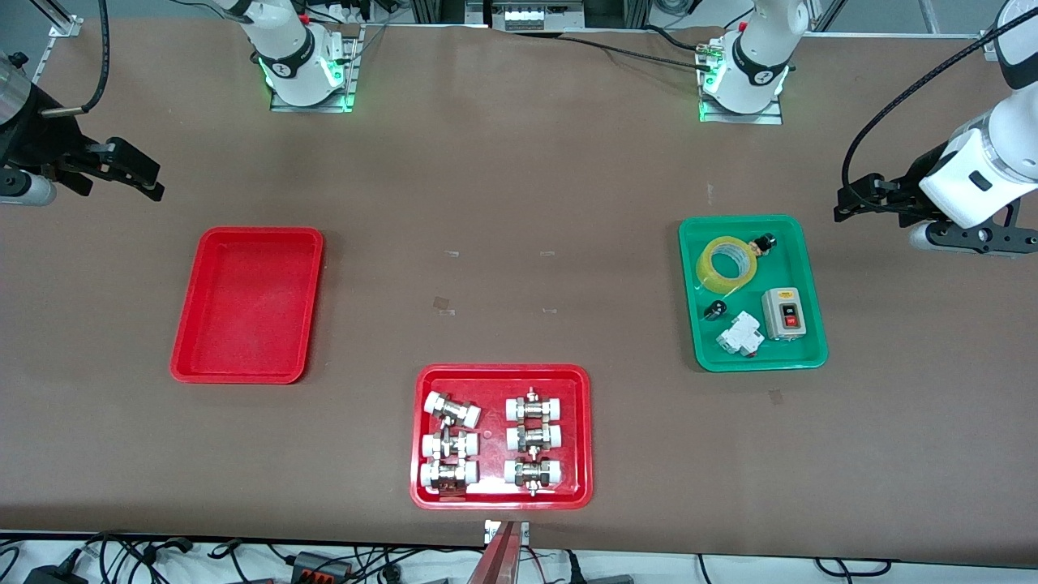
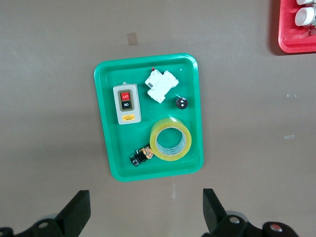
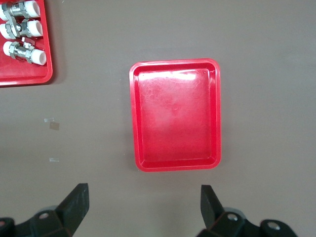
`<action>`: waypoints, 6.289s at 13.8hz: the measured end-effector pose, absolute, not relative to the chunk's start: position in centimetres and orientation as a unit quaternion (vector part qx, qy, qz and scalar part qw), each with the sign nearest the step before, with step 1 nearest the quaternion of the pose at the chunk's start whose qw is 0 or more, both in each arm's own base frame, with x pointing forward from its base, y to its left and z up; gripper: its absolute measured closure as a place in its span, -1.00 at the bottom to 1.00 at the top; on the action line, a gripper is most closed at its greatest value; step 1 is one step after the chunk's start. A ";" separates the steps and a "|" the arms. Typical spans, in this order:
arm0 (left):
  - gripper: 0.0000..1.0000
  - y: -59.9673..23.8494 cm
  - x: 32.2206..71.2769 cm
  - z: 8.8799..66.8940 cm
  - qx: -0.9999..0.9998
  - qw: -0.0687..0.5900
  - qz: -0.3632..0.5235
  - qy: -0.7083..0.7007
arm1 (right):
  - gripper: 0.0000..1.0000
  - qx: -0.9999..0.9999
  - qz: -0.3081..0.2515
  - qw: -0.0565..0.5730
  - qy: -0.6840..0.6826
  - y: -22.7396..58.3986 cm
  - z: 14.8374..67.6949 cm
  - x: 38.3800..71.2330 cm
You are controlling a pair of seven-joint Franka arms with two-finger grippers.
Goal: Left arm passes tape to right arm into tray
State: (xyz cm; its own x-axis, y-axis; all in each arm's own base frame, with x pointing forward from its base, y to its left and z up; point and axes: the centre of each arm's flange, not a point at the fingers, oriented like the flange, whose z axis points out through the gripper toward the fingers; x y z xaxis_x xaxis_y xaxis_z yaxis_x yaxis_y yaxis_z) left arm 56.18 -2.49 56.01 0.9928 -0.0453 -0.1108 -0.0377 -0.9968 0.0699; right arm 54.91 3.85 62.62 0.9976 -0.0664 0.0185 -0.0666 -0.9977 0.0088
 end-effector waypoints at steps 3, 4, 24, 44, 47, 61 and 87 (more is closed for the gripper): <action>-1.00 -2.4 56.2 56.0 0.998 0.034 -0.057 -0.020 | -1.00 0.999 0.009 0.005 -0.031 4.1 62.6 54.9; -1.00 -2.4 56.2 56.0 0.998 0.034 -0.057 -0.020 | -1.00 0.999 0.009 0.005 -0.031 4.1 62.6 54.9; -1.00 -4.1 56.6 24.8 0.976 0.072 -0.203 -0.003 | -1.00 1.000 0.007 0.005 -0.029 4.2 62.4 54.9; 0.44 -6.0 53.2 18.6 0.969 -0.003 -0.248 0.012 | -1.00 1.000 0.006 0.005 -0.029 4.2 62.3 54.9; 0.56 -6.0 53.5 19.1 0.968 -0.004 -0.251 0.011 | -1.00 1.000 0.006 0.005 -0.029 4.2 62.3 54.9; 0.56 -24.0 59.9 46.4 0.981 0.096 -0.164 -0.031 | -1.00 1.000 0.001 0.004 -0.026 4.6 62.0 55.0; 0.56 -53.5 59.2 33.4 0.891 0.333 -0.147 0.272 | -1.00 0.893 -0.016 -0.414 0.177 16.9 36.4 65.0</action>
State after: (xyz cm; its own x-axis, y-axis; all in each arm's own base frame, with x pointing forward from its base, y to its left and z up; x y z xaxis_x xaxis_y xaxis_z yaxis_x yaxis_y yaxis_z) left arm 59.19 -53.53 33.40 0.8095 0.3864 -0.4420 0.5815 -0.6307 0.5138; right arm 64.96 16.88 36.38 0.9367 0.3294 0.1186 0.3033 -0.5944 -0.7448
